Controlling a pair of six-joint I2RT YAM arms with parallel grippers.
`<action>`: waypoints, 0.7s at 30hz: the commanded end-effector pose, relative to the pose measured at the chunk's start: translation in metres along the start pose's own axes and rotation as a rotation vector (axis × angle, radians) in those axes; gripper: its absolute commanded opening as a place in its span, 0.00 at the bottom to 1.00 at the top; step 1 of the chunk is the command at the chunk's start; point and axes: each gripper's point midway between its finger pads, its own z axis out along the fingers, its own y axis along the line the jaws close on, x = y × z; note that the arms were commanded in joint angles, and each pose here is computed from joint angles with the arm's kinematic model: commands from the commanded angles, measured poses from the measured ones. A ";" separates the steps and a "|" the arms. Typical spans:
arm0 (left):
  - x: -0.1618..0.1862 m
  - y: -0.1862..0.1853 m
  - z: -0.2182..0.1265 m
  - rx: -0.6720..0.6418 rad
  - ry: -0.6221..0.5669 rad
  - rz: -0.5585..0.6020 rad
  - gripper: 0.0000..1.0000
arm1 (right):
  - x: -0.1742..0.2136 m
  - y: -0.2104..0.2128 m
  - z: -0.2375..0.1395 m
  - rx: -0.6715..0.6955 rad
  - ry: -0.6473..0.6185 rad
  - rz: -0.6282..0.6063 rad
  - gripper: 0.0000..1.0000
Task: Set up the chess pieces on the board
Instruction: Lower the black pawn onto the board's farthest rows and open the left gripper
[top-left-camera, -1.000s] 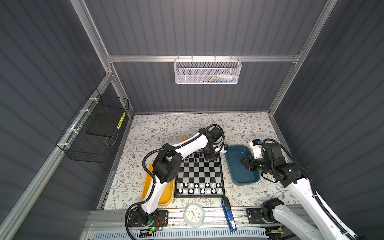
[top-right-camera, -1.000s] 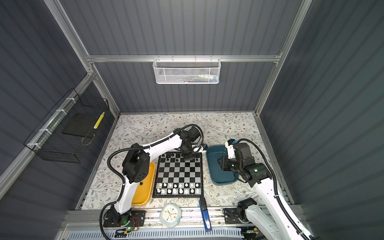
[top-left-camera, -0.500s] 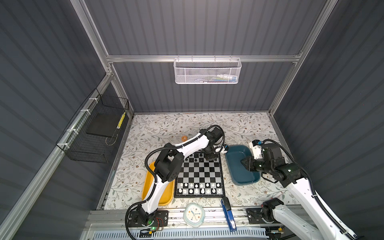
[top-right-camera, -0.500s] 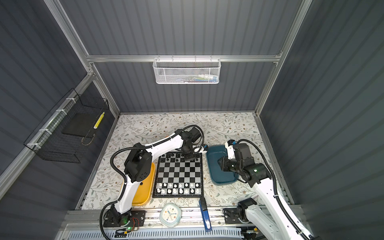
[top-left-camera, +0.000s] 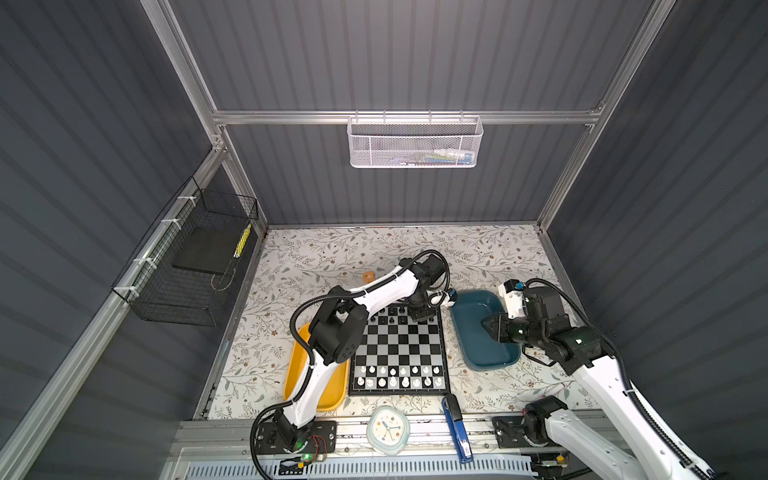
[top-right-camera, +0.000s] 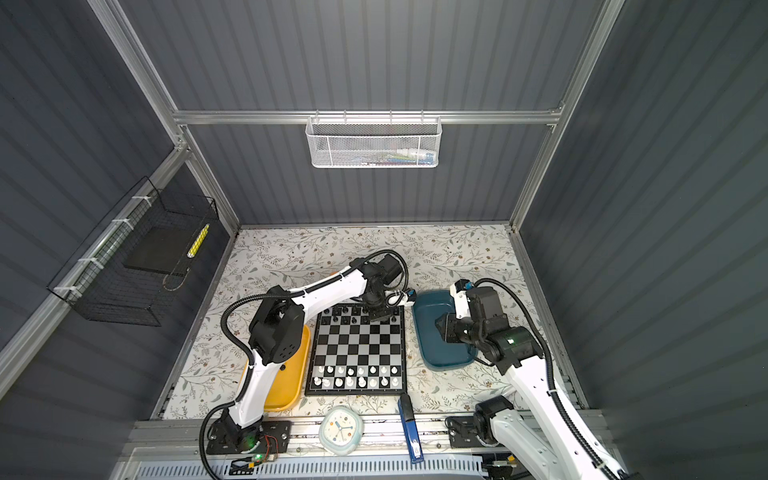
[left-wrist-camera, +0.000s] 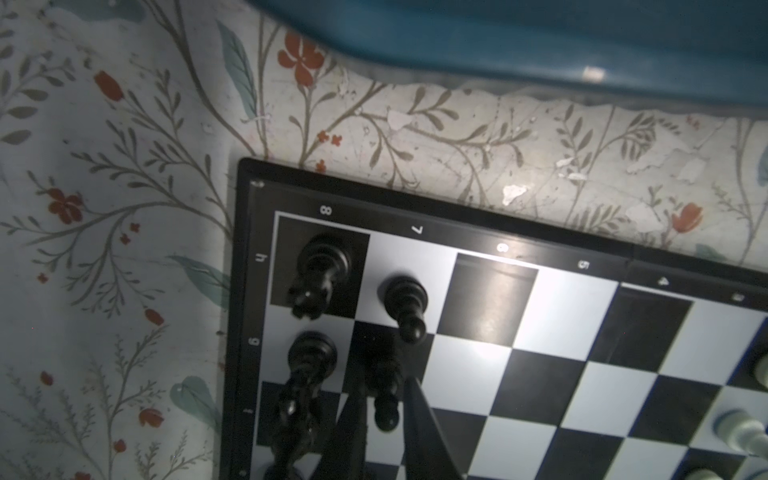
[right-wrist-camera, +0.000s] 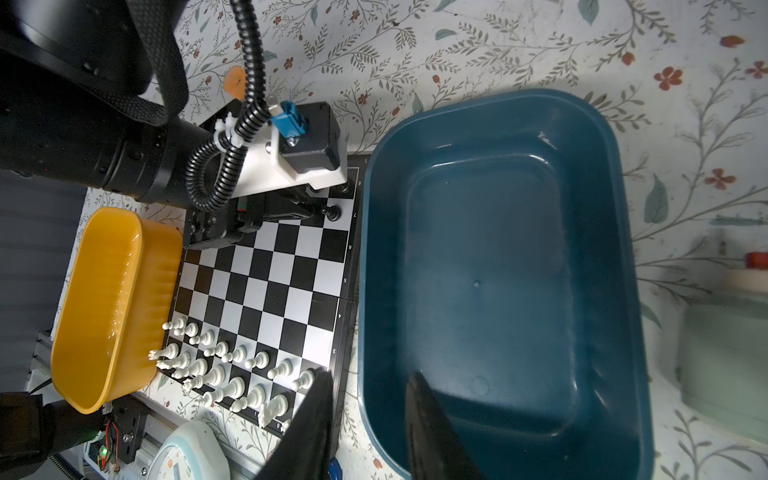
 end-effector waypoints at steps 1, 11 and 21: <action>-0.010 -0.005 0.002 0.014 -0.012 0.002 0.22 | 0.003 -0.004 0.002 0.015 0.007 0.005 0.33; -0.007 -0.005 -0.005 0.000 -0.011 0.006 0.27 | 0.003 -0.005 0.002 0.015 0.005 0.007 0.33; -0.006 -0.003 -0.018 -0.031 -0.024 0.010 0.30 | 0.003 -0.005 0.002 0.018 0.002 0.005 0.33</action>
